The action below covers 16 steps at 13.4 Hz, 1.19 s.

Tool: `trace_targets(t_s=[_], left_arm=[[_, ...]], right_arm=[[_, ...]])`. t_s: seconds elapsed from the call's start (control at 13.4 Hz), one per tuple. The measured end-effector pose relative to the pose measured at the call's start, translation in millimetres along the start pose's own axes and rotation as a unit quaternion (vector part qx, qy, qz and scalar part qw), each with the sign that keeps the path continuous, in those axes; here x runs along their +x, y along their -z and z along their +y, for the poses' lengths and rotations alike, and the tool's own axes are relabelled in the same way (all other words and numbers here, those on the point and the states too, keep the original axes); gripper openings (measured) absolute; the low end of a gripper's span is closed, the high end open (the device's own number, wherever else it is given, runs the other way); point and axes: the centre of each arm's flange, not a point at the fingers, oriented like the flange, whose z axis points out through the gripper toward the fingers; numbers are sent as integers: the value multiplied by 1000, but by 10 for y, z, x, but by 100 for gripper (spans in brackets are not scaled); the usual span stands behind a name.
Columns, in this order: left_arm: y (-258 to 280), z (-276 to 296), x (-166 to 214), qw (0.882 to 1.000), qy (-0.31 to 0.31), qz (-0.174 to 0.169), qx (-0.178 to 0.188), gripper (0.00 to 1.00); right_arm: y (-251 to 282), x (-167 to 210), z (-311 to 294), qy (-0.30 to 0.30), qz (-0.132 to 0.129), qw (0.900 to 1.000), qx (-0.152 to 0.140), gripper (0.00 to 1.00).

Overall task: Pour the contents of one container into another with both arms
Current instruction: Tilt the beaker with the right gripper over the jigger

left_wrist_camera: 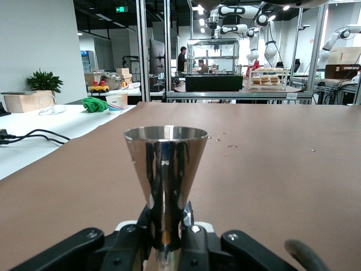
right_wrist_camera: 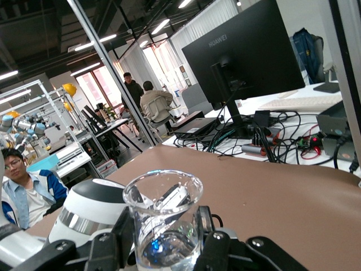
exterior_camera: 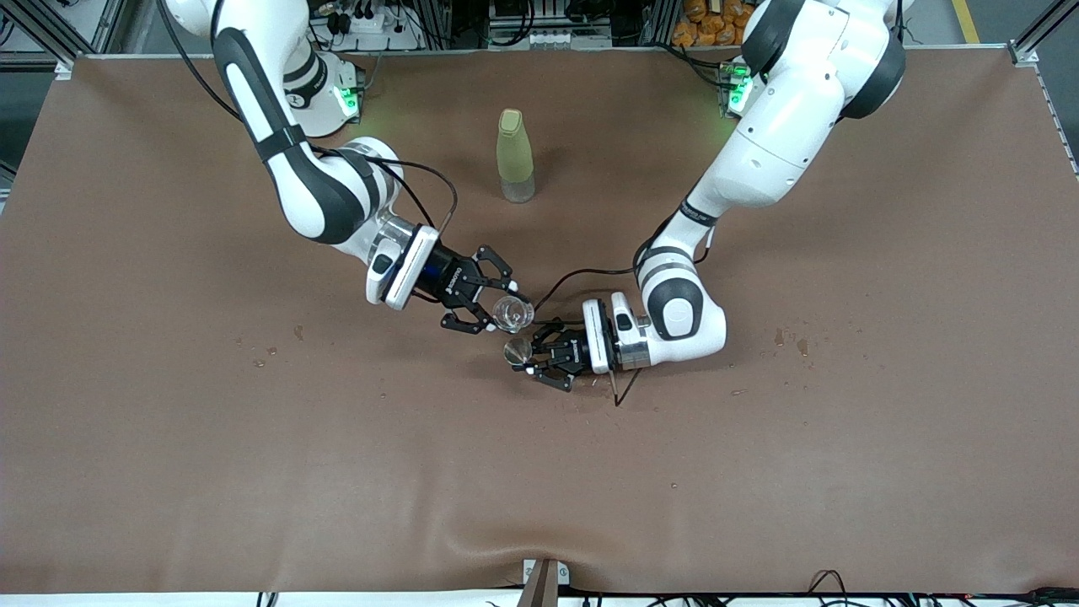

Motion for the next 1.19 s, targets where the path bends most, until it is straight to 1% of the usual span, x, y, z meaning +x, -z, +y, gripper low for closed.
trace_targets(t_s=[0.22,0.52,0.67,0.97,1.19], left_arm=[[-34,33,-13,1000,-6,-3,1,21],[-18,18,-24,1000,-3,-2,6,21],[-17,16,-25,1000,0,0,9,21],[-18,18,-29,1000,0,0,9,21],[-19,19,-29,1000,0,0,9,21]], right_arm=[[-34,-127,63,-22,-8,1000,-4,50],[-68,-317,132,-77,2,997,-22,50],[-110,-399,94,-93,4,995,-25,50],[-127,-498,96,-104,-3,994,-30,50],[-92,-565,114,-138,-20,989,-52,50]])
